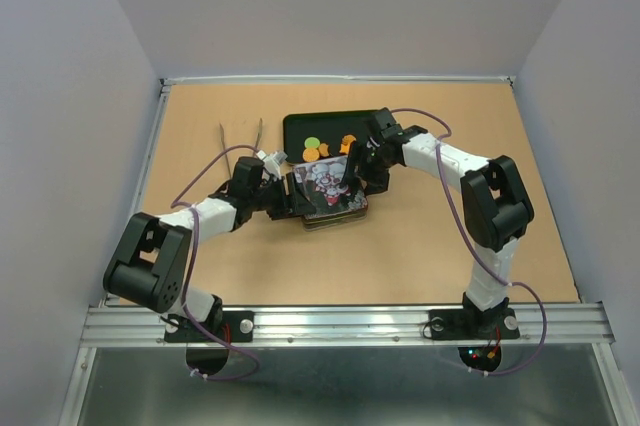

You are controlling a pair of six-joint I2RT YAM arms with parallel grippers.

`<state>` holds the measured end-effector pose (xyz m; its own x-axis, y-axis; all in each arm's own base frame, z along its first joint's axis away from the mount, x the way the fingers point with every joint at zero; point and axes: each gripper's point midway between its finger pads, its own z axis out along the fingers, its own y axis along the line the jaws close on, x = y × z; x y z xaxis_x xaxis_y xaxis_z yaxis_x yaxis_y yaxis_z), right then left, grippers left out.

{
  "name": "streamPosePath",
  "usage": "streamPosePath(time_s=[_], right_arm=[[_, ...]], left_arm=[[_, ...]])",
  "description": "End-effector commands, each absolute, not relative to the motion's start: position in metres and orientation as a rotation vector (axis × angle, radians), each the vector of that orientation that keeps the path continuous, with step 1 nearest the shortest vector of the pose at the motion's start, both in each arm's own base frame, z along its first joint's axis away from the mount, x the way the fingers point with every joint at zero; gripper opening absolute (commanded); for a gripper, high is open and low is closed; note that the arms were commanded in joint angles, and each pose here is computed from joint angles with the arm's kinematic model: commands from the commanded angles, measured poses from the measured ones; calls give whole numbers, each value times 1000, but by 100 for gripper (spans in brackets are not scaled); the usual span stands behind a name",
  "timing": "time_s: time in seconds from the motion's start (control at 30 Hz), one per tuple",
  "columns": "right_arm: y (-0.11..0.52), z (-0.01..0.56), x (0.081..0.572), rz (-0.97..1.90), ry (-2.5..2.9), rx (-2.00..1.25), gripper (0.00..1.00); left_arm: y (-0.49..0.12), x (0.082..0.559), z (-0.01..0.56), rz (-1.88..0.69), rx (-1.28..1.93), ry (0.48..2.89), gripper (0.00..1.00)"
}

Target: Pack the cookies

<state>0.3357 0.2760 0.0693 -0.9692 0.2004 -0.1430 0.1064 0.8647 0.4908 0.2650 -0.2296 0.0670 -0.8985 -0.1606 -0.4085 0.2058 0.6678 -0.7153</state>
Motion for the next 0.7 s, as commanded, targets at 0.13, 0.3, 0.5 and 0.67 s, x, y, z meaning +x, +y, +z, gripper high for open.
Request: streamPosePath(time_s=[0.13,0.3,0.5,0.67], right_arm=[[312,46,279,824,3010,106,72],[309,45,275,817,3017,113,72],[302,44,270,789,3018,127,73],[299,47,268,776,3008,131,75]], left_arm=[[-243,241,74,-1212,141,2372,0],[-238,232,75,-1214,120,2355,0],[-233,223,77,-1225,106,2317,0],[-225,226,87,-1167,73,2291,0]])
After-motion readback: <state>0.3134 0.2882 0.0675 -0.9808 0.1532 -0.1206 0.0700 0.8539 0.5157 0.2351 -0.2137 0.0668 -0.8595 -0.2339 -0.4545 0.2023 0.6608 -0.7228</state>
